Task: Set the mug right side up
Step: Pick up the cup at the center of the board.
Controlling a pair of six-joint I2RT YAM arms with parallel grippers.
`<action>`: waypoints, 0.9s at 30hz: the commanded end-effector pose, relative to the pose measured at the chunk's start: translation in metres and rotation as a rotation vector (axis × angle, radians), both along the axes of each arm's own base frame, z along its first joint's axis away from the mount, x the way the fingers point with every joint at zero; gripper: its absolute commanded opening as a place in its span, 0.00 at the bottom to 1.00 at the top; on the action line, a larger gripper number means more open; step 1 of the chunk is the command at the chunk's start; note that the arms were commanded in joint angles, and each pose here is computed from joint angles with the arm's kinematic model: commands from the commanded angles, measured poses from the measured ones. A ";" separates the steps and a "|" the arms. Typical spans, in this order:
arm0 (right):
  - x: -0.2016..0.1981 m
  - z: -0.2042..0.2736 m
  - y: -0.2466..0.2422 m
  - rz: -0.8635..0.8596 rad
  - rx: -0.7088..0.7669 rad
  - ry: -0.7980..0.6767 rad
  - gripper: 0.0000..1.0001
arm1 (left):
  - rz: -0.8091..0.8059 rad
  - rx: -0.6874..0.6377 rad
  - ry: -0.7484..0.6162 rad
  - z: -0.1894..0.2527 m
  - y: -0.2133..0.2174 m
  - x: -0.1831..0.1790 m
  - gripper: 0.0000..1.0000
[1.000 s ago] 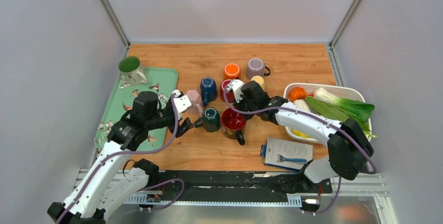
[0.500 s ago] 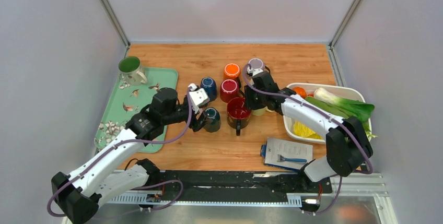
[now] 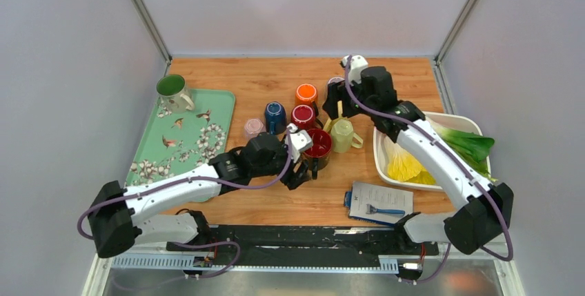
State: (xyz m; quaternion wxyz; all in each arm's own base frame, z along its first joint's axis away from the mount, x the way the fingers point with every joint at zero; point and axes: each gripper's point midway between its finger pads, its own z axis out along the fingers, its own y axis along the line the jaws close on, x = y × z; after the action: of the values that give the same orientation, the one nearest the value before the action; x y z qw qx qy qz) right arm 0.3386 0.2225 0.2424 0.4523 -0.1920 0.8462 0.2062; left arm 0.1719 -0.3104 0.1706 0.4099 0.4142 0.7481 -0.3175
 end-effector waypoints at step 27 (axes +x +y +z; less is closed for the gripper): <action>-0.006 0.000 -0.069 -0.138 0.165 0.019 0.74 | 0.494 0.276 0.394 -0.099 -0.041 0.045 0.44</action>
State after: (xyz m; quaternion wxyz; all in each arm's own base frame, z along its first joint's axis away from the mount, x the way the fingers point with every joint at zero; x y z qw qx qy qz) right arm 0.3285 0.1513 0.2251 0.4439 -0.1015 0.8613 0.2253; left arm 0.2128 -0.3635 0.0712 0.2764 0.2265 0.9111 -0.2053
